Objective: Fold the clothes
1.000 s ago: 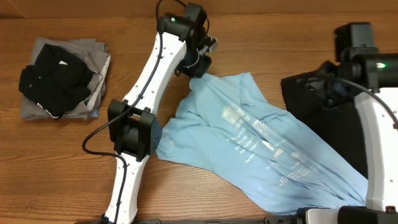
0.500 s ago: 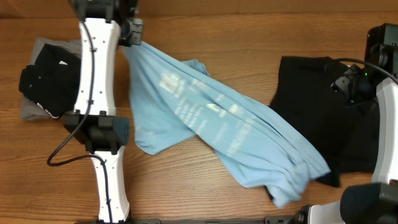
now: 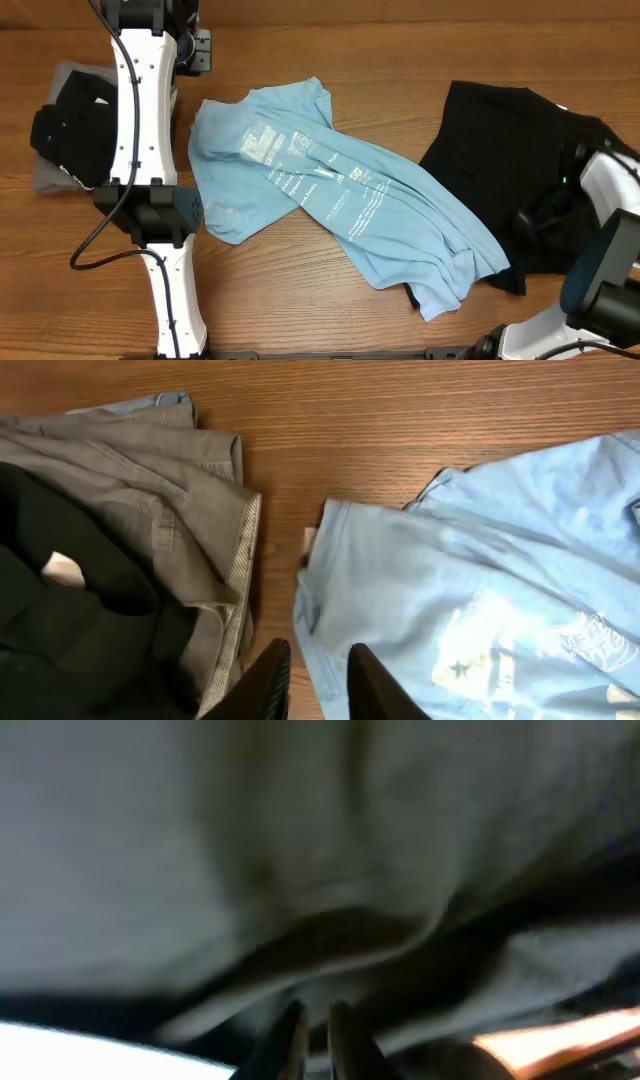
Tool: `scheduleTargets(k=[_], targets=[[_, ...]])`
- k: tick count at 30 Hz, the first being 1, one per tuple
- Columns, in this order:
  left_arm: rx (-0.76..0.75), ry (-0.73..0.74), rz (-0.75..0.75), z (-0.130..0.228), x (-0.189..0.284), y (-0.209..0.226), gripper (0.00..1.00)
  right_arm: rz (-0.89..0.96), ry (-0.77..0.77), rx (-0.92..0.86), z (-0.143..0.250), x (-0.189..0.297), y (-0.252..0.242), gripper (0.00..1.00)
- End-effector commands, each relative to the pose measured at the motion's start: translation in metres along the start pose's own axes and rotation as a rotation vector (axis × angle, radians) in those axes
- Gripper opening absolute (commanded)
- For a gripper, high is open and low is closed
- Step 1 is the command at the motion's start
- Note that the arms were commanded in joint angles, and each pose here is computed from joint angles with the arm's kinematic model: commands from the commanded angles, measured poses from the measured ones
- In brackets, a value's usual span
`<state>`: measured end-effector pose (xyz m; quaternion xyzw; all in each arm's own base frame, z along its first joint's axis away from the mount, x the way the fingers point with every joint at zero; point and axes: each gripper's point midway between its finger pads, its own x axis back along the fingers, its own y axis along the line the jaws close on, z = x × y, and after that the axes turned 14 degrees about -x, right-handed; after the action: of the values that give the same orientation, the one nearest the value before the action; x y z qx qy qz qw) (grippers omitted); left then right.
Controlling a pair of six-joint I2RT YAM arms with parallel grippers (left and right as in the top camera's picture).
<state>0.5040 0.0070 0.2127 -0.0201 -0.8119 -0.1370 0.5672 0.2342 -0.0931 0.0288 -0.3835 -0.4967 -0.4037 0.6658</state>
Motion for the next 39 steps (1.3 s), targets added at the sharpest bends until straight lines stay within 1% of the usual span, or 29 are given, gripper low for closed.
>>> scheduleTargets(k=[1,4,5,6,7,8,10,11,13,17,18,19,20,21,23,24,26,27,28,29,31,34,36,37,39], targets=[[0.024,-0.085,-0.013,-0.007,0.037,0.005,0.29,-0.023,0.016,-0.175,-0.009,-0.027,-0.023,0.07],[0.023,-0.083,-0.013,-0.005,0.039,0.005,0.35,-0.05,0.0,-0.283,-0.021,-0.049,-0.041,0.04],[0.023,-0.081,-0.013,-0.004,0.04,0.005,0.36,-0.041,-0.019,-0.334,-0.028,-0.055,-0.054,0.04],[0.023,-0.081,-0.012,-0.003,0.042,0.005,0.37,-0.001,-0.058,-0.435,-0.041,-0.056,-0.074,0.04],[0.023,-0.081,-0.012,-0.003,0.044,0.005,0.38,0.004,-0.087,-0.547,-0.056,-0.051,-0.092,0.04],[0.023,-0.082,-0.012,-0.002,0.045,0.005,0.38,0.004,-0.114,-0.608,-0.069,-0.045,-0.105,0.04],[0.023,-0.083,-0.01,-0.002,0.047,0.005,0.39,0.012,-0.176,-0.683,-0.093,-0.03,-0.126,0.04],[0.022,-0.082,-0.002,-0.001,0.047,0.003,0.39,0.03,-0.23,-0.729,-0.109,-0.016,-0.142,0.04],[0.021,-0.078,0.01,0.0,0.047,0.001,0.39,-0.016,-0.295,-0.812,-0.137,0.01,-0.156,0.04],[0.019,-0.063,0.014,0.004,0.047,0.0,0.4,-0.096,-0.404,-0.872,-0.174,0.051,-0.168,0.04],[0.019,-0.06,0.015,0.004,0.047,0.0,0.42,-0.135,-0.415,-0.867,-0.181,0.061,-0.164,0.04],[0.017,-0.058,0.029,0.005,0.047,-0.002,0.44,-0.205,-0.399,-0.819,-0.185,0.073,-0.151,0.04],[0.012,-0.061,0.067,0.005,0.047,-0.009,0.48,-0.256,-0.374,-0.788,-0.185,0.078,-0.141,0.04],[-0.012,-0.069,0.137,0.004,0.048,-0.021,0.49,-0.326,-0.338,-0.736,-0.183,0.085,-0.124,0.05],[-0.083,-0.091,0.308,0.004,0.055,-0.054,0.51,-0.402,-0.277,-0.67,-0.175,0.089,-0.101,0.1],[-0.1,-0.09,0.372,0.005,0.057,-0.068,0.51,-0.423,-0.244,-0.652,-0.168,0.088,-0.092,0.14],[-0.153,-0.087,0.459,0.007,0.058,-0.091,0.55,-0.445,-0.182,-0.597,-0.154,0.088,-0.074,0.27],[-0.218,-0.071,0.51,0.009,0.054,-0.115,0.57,-0.465,-0.154,-0.505,-0.144,0.089,-0.058,0.42],[-0.27,-0.056,0.53,0.012,0.05,-0.133,0.58,-0.477,-0.137,-0.471,-0.139,0.089,-0.051,0.44],[-0.31,-0.045,0.541,0.014,0.046,-0.145,0.59,-0.488,-0.122,-0.45,-0.135,0.089,-0.046,0.45],[-0.476,-0.001,0.563,0.025,0.028,-0.188,0.61,-0.533,-0.072,-0.397,-0.124,0.092,-0.033,0.45],[-0.58,0.059,0.5,0.036,-0.007,-0.221,0.67,-0.573,-0.011,-0.337,-0.109,0.094,-0.025,0.47],[-0.616,0.07,0.455,0.038,-0.032,-0.236,0.72,-0.57,0.02,-0.308,-0.1,0.093,-0.025,0.47],[-0.613,0.06,0.416,0.036,-0.051,-0.242,0.76,-0.556,0.042,-0.292,-0.093,0.092,-0.027,0.47],[-0.583,0.041,0.369,0.031,-0.071,-0.241,0.84,-0.546,0.059,-0.284,-0.088,0.091,-0.028,0.47]])
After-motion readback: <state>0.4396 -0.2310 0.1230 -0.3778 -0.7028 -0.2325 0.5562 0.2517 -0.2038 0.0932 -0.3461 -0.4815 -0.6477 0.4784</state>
